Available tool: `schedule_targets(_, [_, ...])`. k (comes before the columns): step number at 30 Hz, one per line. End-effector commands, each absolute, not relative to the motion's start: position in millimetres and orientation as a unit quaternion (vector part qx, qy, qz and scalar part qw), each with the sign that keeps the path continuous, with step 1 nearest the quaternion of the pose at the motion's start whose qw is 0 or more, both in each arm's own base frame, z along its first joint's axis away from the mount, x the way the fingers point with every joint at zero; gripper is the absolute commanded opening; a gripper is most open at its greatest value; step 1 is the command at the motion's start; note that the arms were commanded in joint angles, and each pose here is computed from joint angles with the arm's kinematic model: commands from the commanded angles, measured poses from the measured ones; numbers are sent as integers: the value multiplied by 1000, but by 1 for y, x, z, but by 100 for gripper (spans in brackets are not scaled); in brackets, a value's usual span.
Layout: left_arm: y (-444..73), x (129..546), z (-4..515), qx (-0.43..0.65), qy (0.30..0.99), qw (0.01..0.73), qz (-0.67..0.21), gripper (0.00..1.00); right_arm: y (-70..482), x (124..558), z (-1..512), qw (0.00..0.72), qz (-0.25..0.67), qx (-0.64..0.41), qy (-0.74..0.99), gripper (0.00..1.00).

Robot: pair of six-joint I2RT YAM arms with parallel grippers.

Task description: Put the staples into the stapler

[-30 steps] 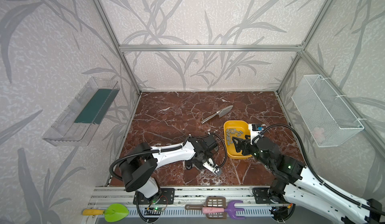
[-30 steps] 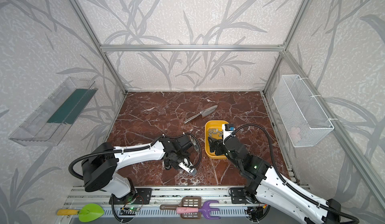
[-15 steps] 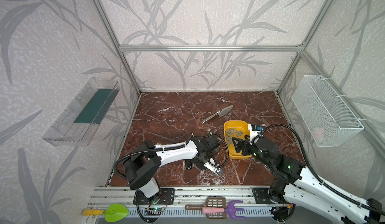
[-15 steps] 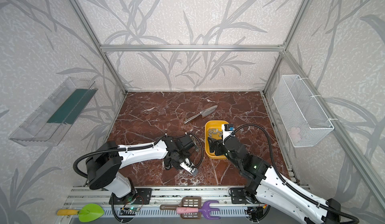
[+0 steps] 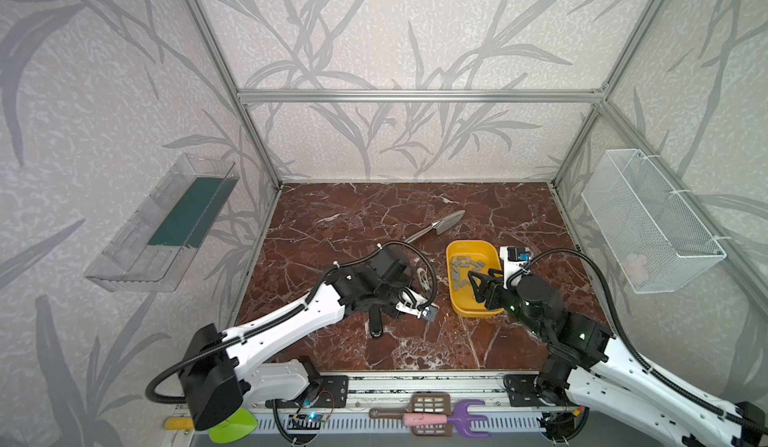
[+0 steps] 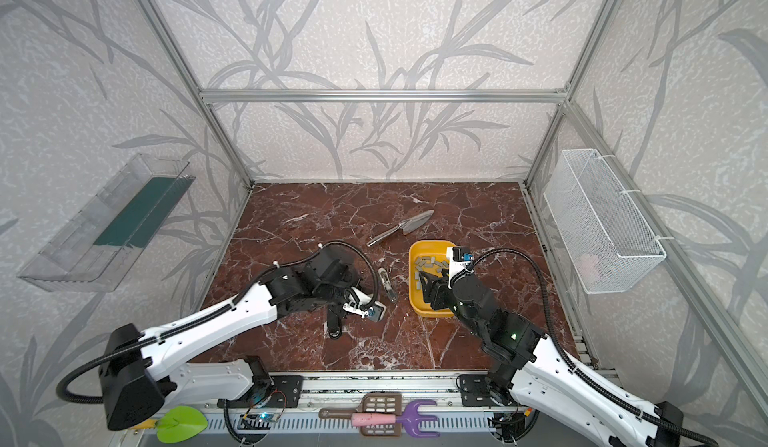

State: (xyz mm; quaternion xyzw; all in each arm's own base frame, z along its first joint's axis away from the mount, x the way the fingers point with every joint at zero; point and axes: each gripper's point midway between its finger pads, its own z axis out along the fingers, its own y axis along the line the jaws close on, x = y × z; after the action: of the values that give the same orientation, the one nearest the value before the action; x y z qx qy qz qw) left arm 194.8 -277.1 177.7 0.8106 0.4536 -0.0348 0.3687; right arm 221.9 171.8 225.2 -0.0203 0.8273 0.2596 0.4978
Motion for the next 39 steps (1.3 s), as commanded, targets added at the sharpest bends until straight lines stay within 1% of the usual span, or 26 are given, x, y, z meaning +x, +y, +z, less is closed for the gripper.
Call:
schedule_targets(1, [-288, 197, 195, 784, 464, 407, -60, 0, 177, 220, 236, 507, 281, -29, 814, 66])
schedule_targets(2, [-289, 199, 197, 773, 477, 414, -63, 0, 182, 218, 236, 506, 292, -41, 811, 66])
schedule_targets(3, [-292, 199, 197, 771, 473, 420, -71, 0, 188, 216, 238, 503, 304, -54, 807, 66])
schedule_targets(5, [-291, 196, 190, 782, 457, 418, -72, 0, 205, 210, 243, 500, 335, -96, 793, 65])
schedule_targets(7, [-287, 191, 183, 800, 439, 405, -64, 0, 218, 204, 246, 491, 356, -129, 784, 63])
schedule_targets(10, [-286, 195, 191, 790, 439, 425, -53, 0, 226, 203, 245, 482, 365, -141, 784, 59])
schedule_targets(13, [-289, 194, 205, 776, 435, 452, -64, 0, 230, 204, 239, 474, 367, -142, 788, 55])
schedule_targets(16, [-291, 193, 206, 776, 436, 450, -72, 0, 237, 205, 236, 462, 370, -149, 792, 53])
schedule_targets(24, [-294, 201, 205, 775, 453, 436, -69, 0, 247, 206, 227, 440, 373, -159, 801, 53])
schedule_targets(26, [-295, 202, 205, 766, 467, 434, -79, 0, 249, 206, 227, 437, 373, -160, 802, 53])
schedule_targets(31, [-296, 197, 203, 772, 457, 432, -86, 0, 254, 206, 224, 428, 378, -165, 804, 54])
schedule_targets(39, [-296, 199, 210, 763, 446, 461, -76, 0, 259, 209, 216, 414, 376, -165, 812, 53])
